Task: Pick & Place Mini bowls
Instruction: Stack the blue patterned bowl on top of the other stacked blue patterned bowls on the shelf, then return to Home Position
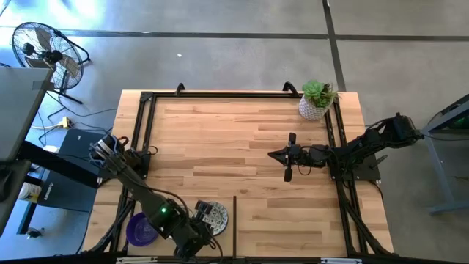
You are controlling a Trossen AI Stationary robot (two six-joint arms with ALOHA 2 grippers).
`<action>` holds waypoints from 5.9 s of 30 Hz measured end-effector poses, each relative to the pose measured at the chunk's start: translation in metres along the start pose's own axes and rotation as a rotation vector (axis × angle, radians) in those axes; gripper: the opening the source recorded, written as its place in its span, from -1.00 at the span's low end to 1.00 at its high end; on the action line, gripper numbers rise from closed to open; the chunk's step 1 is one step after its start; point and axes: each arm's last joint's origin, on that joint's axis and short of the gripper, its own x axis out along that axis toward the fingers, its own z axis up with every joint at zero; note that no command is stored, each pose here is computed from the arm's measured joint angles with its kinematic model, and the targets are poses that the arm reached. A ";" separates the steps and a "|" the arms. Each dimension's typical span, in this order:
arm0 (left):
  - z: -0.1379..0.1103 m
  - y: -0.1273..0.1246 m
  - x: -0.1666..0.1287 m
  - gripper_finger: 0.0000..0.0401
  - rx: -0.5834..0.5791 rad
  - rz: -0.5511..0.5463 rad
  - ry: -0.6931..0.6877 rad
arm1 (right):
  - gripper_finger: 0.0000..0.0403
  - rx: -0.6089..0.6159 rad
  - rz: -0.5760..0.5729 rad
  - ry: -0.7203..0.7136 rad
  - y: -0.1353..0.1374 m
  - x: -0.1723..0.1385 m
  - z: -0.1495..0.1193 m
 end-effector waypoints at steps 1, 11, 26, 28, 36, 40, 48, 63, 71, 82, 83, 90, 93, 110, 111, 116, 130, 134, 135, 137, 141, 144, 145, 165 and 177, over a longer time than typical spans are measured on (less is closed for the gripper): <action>-0.001 0.000 0.002 -1.00 -0.001 -0.001 -0.002 | -1.00 0.000 0.000 0.000 0.000 0.000 0.000; -0.008 0.002 0.010 -1.00 0.005 0.020 0.004 | -0.99 0.002 0.000 -0.001 0.000 0.000 0.000; -0.022 0.061 -0.026 -1.00 -0.012 0.015 -0.312 | -1.00 -0.017 0.000 0.002 0.000 0.000 0.000; -0.031 0.079 -0.028 -1.00 -0.016 0.005 -0.369 | -0.99 -0.021 -0.001 0.005 0.000 0.000 0.000; -0.080 0.145 -0.030 -1.00 -0.036 0.152 -0.535 | -1.00 -0.029 0.003 0.016 0.000 0.000 -0.002; -0.107 0.172 -0.030 -1.00 -0.050 0.197 -0.648 | -1.00 -0.043 0.001 0.013 0.000 0.000 -0.001; -0.163 0.216 -0.028 -1.00 -0.148 0.284 -0.762 | -1.00 -0.074 0.009 0.040 -0.002 -0.006 0.004; -0.229 0.233 -0.030 -1.00 -0.255 0.417 -0.854 | -1.00 -0.040 -0.017 0.144 -0.035 -0.054 0.025; -0.250 0.231 -0.032 -1.00 -0.287 0.467 -0.870 | -1.00 -0.029 -0.092 0.116 -0.045 -0.086 0.028; -0.282 0.223 -0.034 -1.00 -0.355 0.539 -0.914 | -1.00 -0.055 -0.088 0.001 -0.046 -0.102 0.023; -0.283 0.222 -0.035 -1.00 -0.358 0.535 -0.918 | -1.00 -0.050 -0.069 -0.005 -0.046 -0.102 0.023; -0.293 0.215 -0.041 -1.00 -0.374 0.564 -0.921 | -1.00 -0.056 -0.040 -0.034 -0.051 -0.101 0.023; -0.295 0.210 -0.045 -1.00 -0.370 0.585 -0.941 | -1.00 -0.069 -0.043 -0.079 -0.055 -0.101 0.027; -0.305 0.203 -0.050 -1.00 -0.445 0.683 -0.989 | -1.00 0.021 -0.215 -0.126 -0.071 -0.098 0.018; -0.304 0.203 -0.050 -1.00 -0.445 0.686 -0.991 | -1.00 0.023 -0.238 -0.125 -0.071 -0.098 0.018; -0.305 0.204 -0.050 -1.00 -0.458 0.686 -0.992 | -1.00 0.045 -0.320 -0.145 -0.071 -0.099 0.020; -0.305 0.204 -0.050 -1.00 -0.488 0.694 -0.995 | -1.00 0.051 -0.268 -0.140 -0.068 -0.098 0.019; -0.305 0.204 -0.050 -1.00 -0.488 0.694 -0.994 | -1.00 0.051 -0.265 -0.139 -0.068 -0.098 0.019; -0.305 0.204 -0.050 -1.00 -0.488 0.694 -0.994 | -1.00 0.051 -0.265 -0.139 -0.068 -0.098 0.019; -0.305 0.204 -0.050 -1.00 -0.488 0.694 -0.994 | -1.00 0.051 -0.265 -0.139 -0.068 -0.098 0.019; -0.305 0.204 -0.050 -1.00 -0.488 0.694 -0.994 | -1.00 0.051 -0.264 -0.140 -0.068 -0.098 0.019; -0.305 0.204 -0.050 -1.00 -0.488 0.694 -0.994 | -1.00 0.051 -0.264 -0.140 -0.068 -0.098 0.019; -0.305 0.204 -0.050 -1.00 -0.488 0.694 -0.994 | -1.00 0.051 -0.264 -0.140 -0.068 -0.098 0.019; -0.305 0.204 -0.050 -1.00 -0.488 0.694 -0.994 | -1.00 0.051 -0.264 -0.140 -0.068 -0.098 0.019; -0.305 0.204 -0.050 -1.00 -0.488 0.694 -0.994 | -1.00 0.051 -0.264 -0.140 -0.068 -0.098 0.019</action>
